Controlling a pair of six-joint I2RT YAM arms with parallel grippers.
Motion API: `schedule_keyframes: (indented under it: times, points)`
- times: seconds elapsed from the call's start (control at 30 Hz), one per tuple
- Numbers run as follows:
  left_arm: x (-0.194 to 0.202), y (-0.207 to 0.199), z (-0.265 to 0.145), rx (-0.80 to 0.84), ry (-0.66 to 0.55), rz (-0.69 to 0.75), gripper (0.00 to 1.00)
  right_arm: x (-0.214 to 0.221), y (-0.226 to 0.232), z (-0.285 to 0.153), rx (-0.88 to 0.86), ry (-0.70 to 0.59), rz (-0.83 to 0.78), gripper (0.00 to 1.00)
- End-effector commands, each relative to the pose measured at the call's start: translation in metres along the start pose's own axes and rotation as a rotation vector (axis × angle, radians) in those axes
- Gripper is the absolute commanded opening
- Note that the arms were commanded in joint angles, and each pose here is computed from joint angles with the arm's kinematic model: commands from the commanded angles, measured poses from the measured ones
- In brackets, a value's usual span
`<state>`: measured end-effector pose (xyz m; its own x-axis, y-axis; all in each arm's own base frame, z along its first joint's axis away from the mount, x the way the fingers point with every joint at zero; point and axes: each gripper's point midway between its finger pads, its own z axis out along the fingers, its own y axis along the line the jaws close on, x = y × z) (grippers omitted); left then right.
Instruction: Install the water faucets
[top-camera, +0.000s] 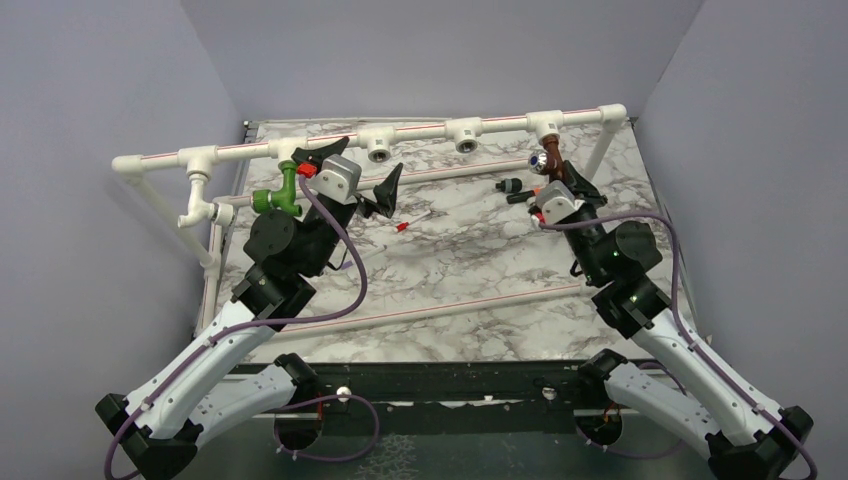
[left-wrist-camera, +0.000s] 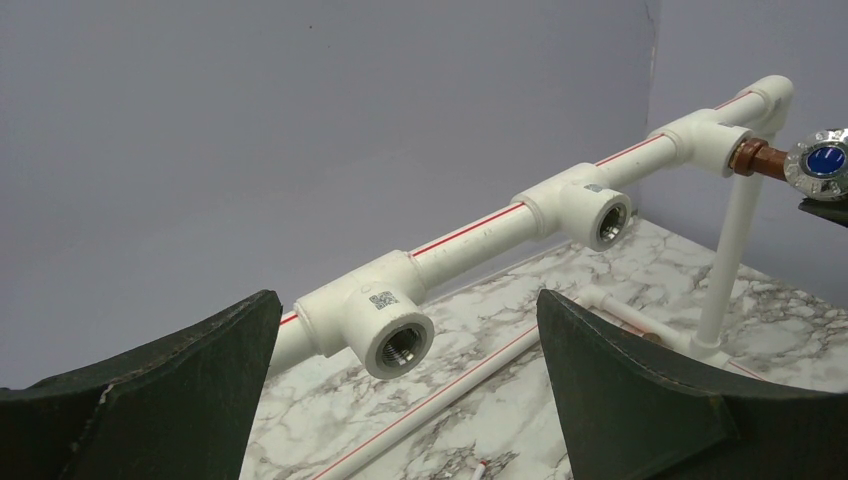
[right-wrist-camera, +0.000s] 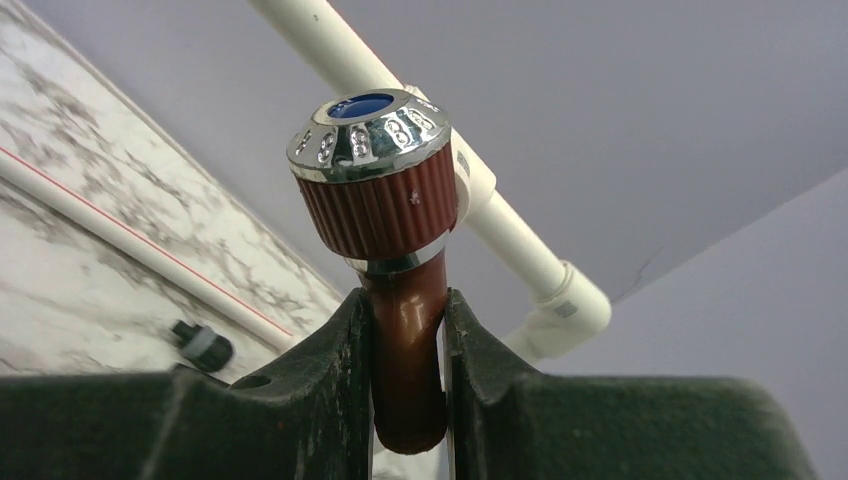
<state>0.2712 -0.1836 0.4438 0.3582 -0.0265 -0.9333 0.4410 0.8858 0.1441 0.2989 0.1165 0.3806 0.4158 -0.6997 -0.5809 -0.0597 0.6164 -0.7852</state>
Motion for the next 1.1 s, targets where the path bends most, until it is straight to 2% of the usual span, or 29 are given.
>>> schedule_keyframes:
  times: [0.0, 0.4, 1.07]
  points:
    - [-0.004, 0.001, 0.000, -0.007, -0.019, -0.004, 0.99, -0.024, -0.031, -0.003, 0.167, -0.104, 0.381, 0.01]
    - [-0.007, 0.002, -0.002, -0.008, -0.027, -0.006, 0.99, -0.036, -0.036, 0.003, 0.245, -0.134, 0.992, 0.00]
    - [-0.007, 0.000, -0.001, 0.000, -0.024, -0.010, 0.99, -0.046, -0.039, -0.003, 0.328, -0.263, 1.780, 0.00]
